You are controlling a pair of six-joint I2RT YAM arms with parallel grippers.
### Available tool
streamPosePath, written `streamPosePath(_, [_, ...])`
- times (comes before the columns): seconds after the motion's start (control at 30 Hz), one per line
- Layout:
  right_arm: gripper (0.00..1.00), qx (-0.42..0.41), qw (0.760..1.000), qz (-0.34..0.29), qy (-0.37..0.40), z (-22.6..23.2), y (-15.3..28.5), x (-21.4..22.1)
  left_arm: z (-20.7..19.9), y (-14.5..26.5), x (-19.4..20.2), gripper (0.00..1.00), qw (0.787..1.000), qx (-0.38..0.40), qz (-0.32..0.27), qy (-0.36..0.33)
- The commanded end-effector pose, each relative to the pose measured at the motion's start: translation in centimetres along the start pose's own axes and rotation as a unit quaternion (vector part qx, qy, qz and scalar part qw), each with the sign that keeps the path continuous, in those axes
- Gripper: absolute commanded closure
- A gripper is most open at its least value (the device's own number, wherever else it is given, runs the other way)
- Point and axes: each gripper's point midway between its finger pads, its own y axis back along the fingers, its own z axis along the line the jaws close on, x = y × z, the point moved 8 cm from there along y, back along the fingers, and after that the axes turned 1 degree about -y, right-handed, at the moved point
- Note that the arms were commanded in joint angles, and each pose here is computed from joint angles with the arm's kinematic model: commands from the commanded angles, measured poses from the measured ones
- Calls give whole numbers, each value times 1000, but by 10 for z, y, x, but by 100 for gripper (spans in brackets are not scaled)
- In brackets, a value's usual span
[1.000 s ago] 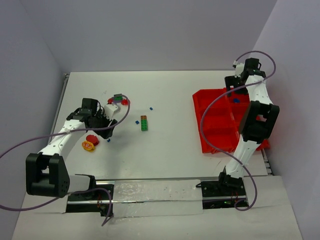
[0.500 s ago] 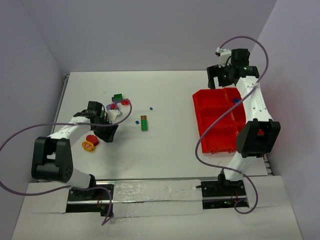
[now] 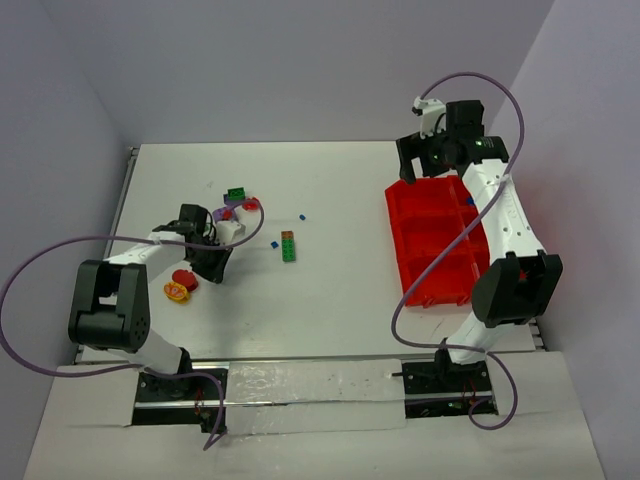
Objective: Sort the legos into containers by color
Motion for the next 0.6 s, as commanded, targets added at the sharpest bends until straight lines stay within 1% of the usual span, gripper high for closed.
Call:
streamPosePath(0.0, [0, -21, 997, -52, 43, 23, 28, -13, 6, -5, -4, 80, 1000, -11, -6, 13])
streamPosePath(0.03, [0, -37, 995, -65, 59, 32, 34, -13, 5, -1, -9, 86, 1000, -7, -15, 18])
streamPosePath(0.07, [0, -52, 994, -68, 70, 40, 32, -10, 4, 4, -16, 90, 999, 2, -28, 18])
streamPosePath(0.13, [0, -80, 987, -93, 104, 58, 37, -11, -4, 22, -34, 97, 997, 40, -68, 23])
streamPosePath(0.17, [0, -97, 983, -102, 118, 66, 38, -11, -8, 31, -44, 100, 994, 63, -88, 24])
streamPosePath(0.2, [0, -106, 981, -105, 123, 68, 39, -12, -13, 42, -53, 100, 990, 88, -111, 26])
streamPosePath(0.23, [0, -126, 975, -120, 140, 82, 41, -13, -16, 62, -73, 100, 983, 105, -152, 19])
streamPosePath(0.3, [0, -174, 957, -149, 178, 110, 47, -17, -33, 96, -102, 100, 958, 189, -215, 32])
streamPosePath(0.33, [0, -188, 952, -156, 187, 119, 49, -18, -39, 101, -105, 100, 949, 216, -225, 43])
streamPosePath(0.37, [0, -200, 946, -163, 198, 127, 51, -19, -43, 115, -117, 100, 938, 238, -248, 47])
streamPosePath(0.4, [0, -220, 935, -175, 217, 142, 55, -21, -56, 131, -126, 100, 912, 304, -263, 84])
streamPosePath(0.43, [0, -230, 931, -177, 224, 150, 55, -22, -56, 136, -130, 100, 907, 304, -282, 73])
streamPosePath(0.47, [0, -242, 926, -179, 229, 157, 59, -26, -60, 146, -139, 100, 889, 332, -305, 82])
streamPosePath(0.5, [0, -249, 923, -180, 232, 163, 59, -29, -65, 149, -136, 100, 884, 345, -296, 112])
streamPosePath(0.53, [0, -261, 919, -179, 235, 173, 57, -31, -71, 159, -138, 100, 864, 369, -328, 101])
streamPosePath(0.57, [0, -274, 912, -181, 244, 185, 58, -33, -76, 166, -139, 100, 849, 393, -334, 119])
